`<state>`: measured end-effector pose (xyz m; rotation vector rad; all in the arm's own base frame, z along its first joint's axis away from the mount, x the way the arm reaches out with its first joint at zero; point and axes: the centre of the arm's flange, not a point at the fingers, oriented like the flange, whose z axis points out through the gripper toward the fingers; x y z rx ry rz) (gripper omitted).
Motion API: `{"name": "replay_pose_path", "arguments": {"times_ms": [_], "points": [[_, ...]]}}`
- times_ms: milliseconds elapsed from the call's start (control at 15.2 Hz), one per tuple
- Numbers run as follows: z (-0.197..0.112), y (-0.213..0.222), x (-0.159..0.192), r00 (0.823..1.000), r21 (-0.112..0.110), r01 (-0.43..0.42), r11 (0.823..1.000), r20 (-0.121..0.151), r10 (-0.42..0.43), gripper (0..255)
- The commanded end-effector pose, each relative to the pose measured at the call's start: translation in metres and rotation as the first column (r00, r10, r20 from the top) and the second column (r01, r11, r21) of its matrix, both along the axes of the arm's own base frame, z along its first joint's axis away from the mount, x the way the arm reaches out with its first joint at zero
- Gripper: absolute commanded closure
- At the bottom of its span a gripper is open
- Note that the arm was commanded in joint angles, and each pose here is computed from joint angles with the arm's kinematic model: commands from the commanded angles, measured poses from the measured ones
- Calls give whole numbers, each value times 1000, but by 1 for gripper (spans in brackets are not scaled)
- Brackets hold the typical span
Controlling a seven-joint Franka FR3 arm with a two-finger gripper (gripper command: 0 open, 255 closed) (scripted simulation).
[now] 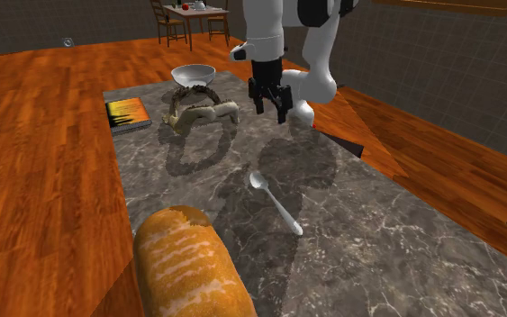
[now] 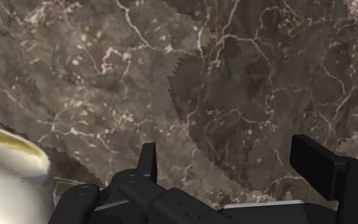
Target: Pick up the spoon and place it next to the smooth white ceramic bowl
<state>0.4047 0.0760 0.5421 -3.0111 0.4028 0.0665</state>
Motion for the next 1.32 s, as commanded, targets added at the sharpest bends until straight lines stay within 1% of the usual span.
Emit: {"name": "replay_pose_path", "arguments": {"times_ms": [0, 330, 726, 792, 1254], "points": [[-3, 13, 26, 999, -3, 28, 1000, -18, -28, 0], [-19, 46, 87, 994, -14, 94, 995, -60, -95, 0], [-43, 79, 162, 978, -31, 172, 985, -110, -175, 0], [-43, 79, 163, 978, -31, 174, 984, -111, -176, 0], [-83, 83, 158, 978, -31, 174, 984, -111, -176, 0]]}}
